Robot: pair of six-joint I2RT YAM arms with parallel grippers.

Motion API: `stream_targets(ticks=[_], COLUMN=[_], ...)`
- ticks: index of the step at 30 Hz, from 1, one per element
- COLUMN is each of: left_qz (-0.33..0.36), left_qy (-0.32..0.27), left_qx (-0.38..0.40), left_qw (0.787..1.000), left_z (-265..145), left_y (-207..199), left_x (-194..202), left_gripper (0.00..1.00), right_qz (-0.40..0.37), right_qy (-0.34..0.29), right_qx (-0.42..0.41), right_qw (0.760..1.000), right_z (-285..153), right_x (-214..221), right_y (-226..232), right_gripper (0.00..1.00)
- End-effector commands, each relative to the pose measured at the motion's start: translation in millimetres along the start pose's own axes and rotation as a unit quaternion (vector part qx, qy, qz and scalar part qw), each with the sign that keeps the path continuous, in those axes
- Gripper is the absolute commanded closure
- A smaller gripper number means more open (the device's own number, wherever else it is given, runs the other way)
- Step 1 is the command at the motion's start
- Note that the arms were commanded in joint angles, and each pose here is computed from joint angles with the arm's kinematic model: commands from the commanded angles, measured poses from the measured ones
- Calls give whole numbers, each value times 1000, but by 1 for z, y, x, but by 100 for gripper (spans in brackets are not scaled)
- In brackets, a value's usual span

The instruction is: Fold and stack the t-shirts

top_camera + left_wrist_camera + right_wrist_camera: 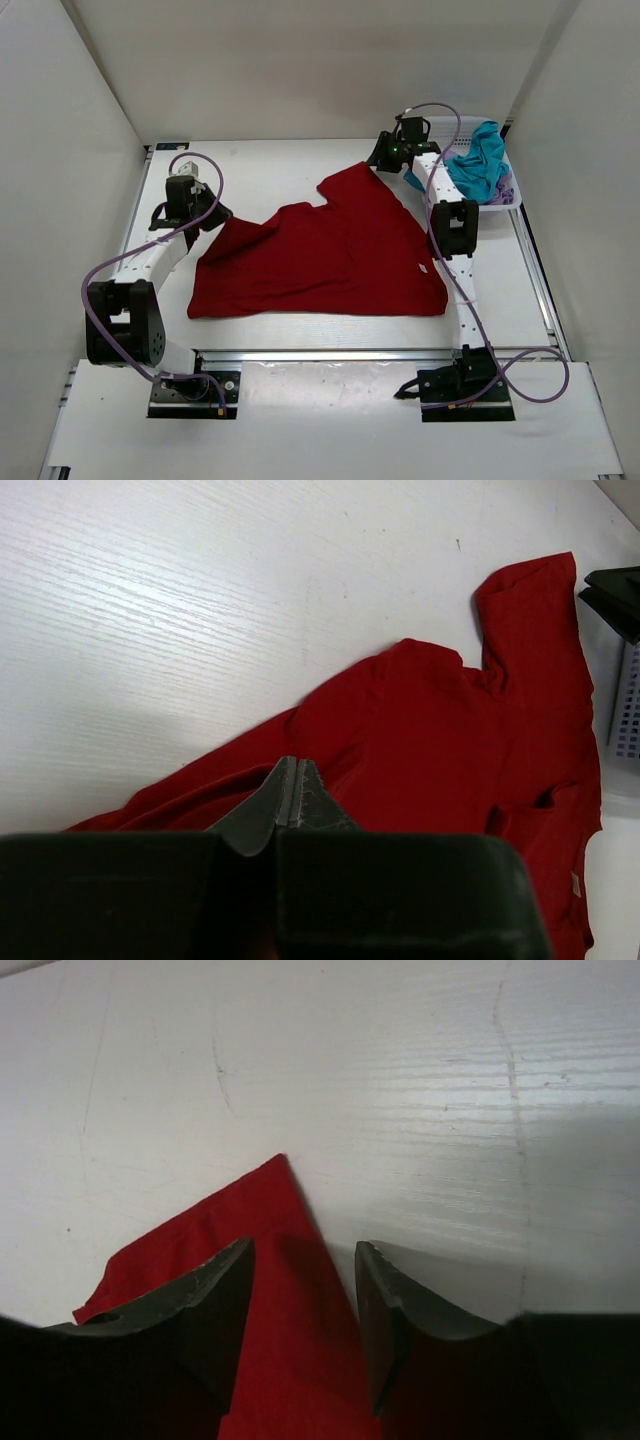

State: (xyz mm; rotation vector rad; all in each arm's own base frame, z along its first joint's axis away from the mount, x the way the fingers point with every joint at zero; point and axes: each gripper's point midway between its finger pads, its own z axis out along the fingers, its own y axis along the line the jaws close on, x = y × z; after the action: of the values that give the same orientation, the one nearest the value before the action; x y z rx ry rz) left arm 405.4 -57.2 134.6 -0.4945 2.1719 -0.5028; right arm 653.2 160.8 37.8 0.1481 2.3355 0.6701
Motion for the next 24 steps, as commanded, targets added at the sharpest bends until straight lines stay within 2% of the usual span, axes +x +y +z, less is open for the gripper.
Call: stream_targets(ticks=[1, 7, 12, 17, 20, 21, 23, 24], left_qz=[-2, -1, -2, 0, -1, -1, 4, 0], left_qy=[-15, -16, -13, -12, -12, -11, -12, -16], left_qx=[15, 18, 19, 15, 6, 7, 10, 7], left_qw=[1000, 1000, 1000, 1000, 1000, 1000, 1000, 1000], left_z=[-5, -6, -5, -4, -5, -4, -3, -4], left_y=[-5, -5, -6, -4, 0, 1, -2, 0], left_x=[-7, -8, -7, -6, -6, -4, -6, -8], left_gripper=[100, 100, 100, 100, 100, 100, 100, 100], right_qz=[15, 40, 39, 36, 32, 40, 36, 38], right_qy=[36, 50, 45, 34, 27, 32, 25, 25], right_qx=[3, -33, -40, -52, -61, -59, -61, -61], right_qw=[999, 997, 997, 997, 997, 997, 997, 997], right_z=[-2, 8, 5, 8, 8, 10, 8, 10], right_x=[20, 29, 24, 20, 15, 19, 13, 15], right_y=[-8, -2, 2, 6, 13, 9, 11, 8], right_gripper=[57, 71, 84, 91, 100, 100, 92, 77])
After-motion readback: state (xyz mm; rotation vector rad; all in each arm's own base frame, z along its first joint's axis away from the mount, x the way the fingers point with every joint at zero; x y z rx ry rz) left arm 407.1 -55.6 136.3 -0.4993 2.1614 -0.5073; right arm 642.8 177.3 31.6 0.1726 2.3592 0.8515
